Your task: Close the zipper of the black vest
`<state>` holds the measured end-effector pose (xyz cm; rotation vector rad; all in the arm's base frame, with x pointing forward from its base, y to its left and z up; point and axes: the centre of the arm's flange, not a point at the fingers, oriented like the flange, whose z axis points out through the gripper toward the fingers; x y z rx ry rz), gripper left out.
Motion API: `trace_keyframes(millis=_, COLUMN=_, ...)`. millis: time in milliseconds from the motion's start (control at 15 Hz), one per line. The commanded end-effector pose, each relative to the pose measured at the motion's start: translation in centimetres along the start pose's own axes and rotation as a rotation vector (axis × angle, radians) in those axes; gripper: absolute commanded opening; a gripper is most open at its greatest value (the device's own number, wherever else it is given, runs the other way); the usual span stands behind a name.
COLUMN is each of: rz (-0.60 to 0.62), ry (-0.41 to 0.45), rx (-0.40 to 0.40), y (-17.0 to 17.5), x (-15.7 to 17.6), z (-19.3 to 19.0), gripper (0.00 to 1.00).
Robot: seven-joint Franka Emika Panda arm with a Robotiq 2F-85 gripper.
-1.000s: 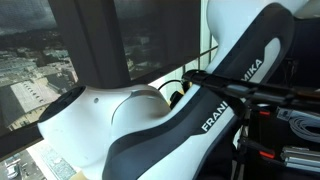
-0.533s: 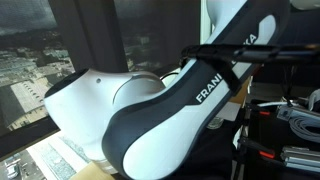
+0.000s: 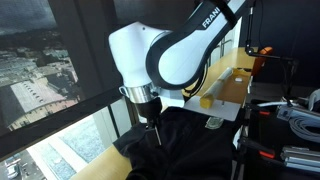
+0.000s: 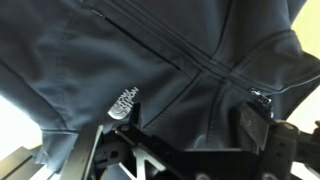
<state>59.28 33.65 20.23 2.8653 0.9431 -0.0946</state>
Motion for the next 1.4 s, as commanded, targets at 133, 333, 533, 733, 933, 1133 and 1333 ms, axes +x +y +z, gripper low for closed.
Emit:
trace_keyframes(millis=133, rz=0.193, ry=0.083, rx=-0.02, y=7.4, x=-10.1, z=-3.3, gripper=1.0)
trace_keyframes(millis=333, rz=0.277, ry=0.064, rx=-0.013, y=11.2, x=-14.9, z=-4.6, gripper=1.0)
trace_keyframes(millis=533, rz=0.331, ry=0.057, rx=0.005, y=13.6, x=-18.5, z=-5.7, gripper=1.0)
trace_keyframes(millis=733, rz=0.342, ry=0.033, rx=0.001, y=14.6, x=-17.4, z=-4.9, gripper=1.0)
trace_keyframes(millis=933, rz=0.348, ry=0.035, rx=0.0, y=14.9, x=-18.0, z=-5.2, gripper=1.0)
trace_keyframes(millis=1133, rz=0.341, ry=0.026, rx=0.004, y=14.5, x=-17.7, z=-4.6, gripper=1.0)
trace_keyframes(millis=1333, rz=0.341, ry=0.025, rx=0.004, y=14.5, x=-17.7, z=-4.6, gripper=1.0)
